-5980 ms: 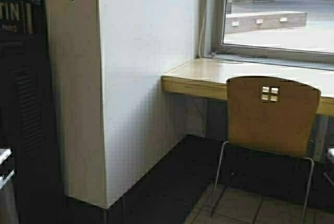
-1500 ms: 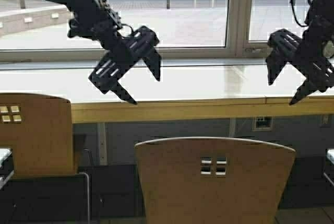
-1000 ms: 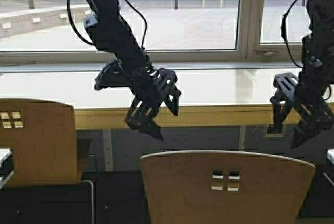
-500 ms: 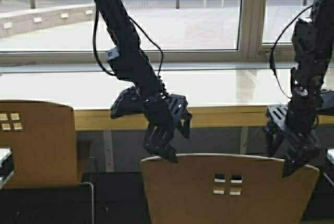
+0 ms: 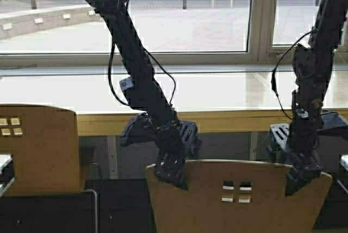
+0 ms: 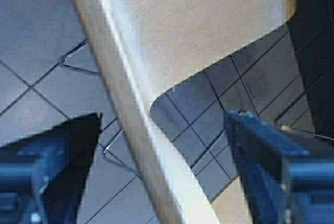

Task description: Push the chairs under the table

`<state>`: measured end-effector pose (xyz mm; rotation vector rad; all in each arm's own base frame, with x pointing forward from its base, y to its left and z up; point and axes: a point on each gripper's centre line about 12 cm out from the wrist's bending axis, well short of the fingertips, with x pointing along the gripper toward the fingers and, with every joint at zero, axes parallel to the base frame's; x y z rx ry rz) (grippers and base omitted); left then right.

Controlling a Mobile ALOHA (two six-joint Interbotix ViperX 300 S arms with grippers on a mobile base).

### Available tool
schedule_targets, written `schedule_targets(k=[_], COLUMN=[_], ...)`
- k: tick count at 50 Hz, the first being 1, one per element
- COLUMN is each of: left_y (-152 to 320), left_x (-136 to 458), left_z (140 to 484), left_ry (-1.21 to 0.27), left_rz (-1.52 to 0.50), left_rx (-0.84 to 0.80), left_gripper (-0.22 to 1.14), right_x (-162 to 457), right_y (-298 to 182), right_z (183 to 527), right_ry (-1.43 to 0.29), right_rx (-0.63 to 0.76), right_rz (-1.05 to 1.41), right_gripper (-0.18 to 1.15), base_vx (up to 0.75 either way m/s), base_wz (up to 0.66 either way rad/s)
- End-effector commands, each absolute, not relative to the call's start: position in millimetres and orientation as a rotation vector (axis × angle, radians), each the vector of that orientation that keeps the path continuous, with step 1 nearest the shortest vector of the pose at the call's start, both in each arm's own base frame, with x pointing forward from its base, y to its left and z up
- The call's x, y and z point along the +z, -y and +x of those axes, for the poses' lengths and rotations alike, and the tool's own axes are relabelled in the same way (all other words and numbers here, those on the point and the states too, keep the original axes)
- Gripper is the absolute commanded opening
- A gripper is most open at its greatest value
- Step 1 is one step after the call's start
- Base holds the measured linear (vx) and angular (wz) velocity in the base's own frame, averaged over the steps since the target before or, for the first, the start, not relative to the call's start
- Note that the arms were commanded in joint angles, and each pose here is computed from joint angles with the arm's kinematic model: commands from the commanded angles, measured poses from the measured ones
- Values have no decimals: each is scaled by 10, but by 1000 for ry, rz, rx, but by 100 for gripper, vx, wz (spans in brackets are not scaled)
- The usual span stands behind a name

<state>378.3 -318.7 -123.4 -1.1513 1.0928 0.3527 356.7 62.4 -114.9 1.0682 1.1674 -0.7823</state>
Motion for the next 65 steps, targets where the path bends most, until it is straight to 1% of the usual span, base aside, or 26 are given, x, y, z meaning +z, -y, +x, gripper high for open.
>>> schedule_targets(k=[1, 9, 15, 18, 20, 24, 31, 33, 35, 38, 42, 47, 58, 65], left_y=[3274, 3261, 3239, 3225, 3210, 3188, 3166, 3164, 3160, 3142, 3147, 3127, 3151, 3157], left_x=[-1196, -1335, -1377, -1385, -1392, -1391, -1415, -1415, -1425, -1443, -1441, -1462, -1457, -1446], left_z=[3874, 3910, 3908, 3915, 3922, 3934, 3884, 3873, 3857, 3819, 3760, 3725, 3756, 3788], left_ry=[-1075, -1072, -1074, -1073, -1071, -1074, -1111, -1116, -1126, -1141, -1161, -1166, -1160, -1146], left_rz=[-1189, -1212, -1218, -1220, -1221, -1224, -1215, -1216, -1214, -1207, -1198, -1193, -1200, -1211], left_rx=[340, 370, 385, 389, 393, 399, 414, 418, 422, 432, 436, 446, 439, 438], left_gripper=[100, 100, 98, 93, 87, 68, 24, 13, 4, -1, 1, 4, 4, 4], right_x=[-1241, -1428, -1433, -1426, -1420, -1409, -1422, -1424, -1415, -1426, -1419, -1410, -1415, -1485], right_y=[-640, -641, -628, -623, -627, -635, -647, -644, -641, -631, -622, -611, -614, -630], right_z=[3674, 3699, 3716, 3723, 3748, 3769, 3701, 3674, 3655, 3607, 3556, 3534, 3574, 3679], right_ry=[-1153, -1162, -1152, -1150, -1148, -1148, -1179, -1186, -1188, -1197, -1209, -1210, -1206, -1202], right_rx=[-777, -786, -781, -770, -760, -751, -747, -750, -751, -757, -757, -754, -737, -700], right_rz=[1068, 1051, 1034, 1017, 1012, 1011, 1009, 1007, 1004, 995, 982, 967, 954, 925], right_gripper=[94, 94, 92, 89, 84, 65, 14, 2, -5, -1, 6, 4, 4, 4], base_vx=[0, 0, 0, 1, 1, 1, 1, 2, 2, 3, 4, 7, 12, 14], base_wz=[0, 0, 0, 0, 0, 0, 1, 2, 1, 0, 3, 6, 4, 2])
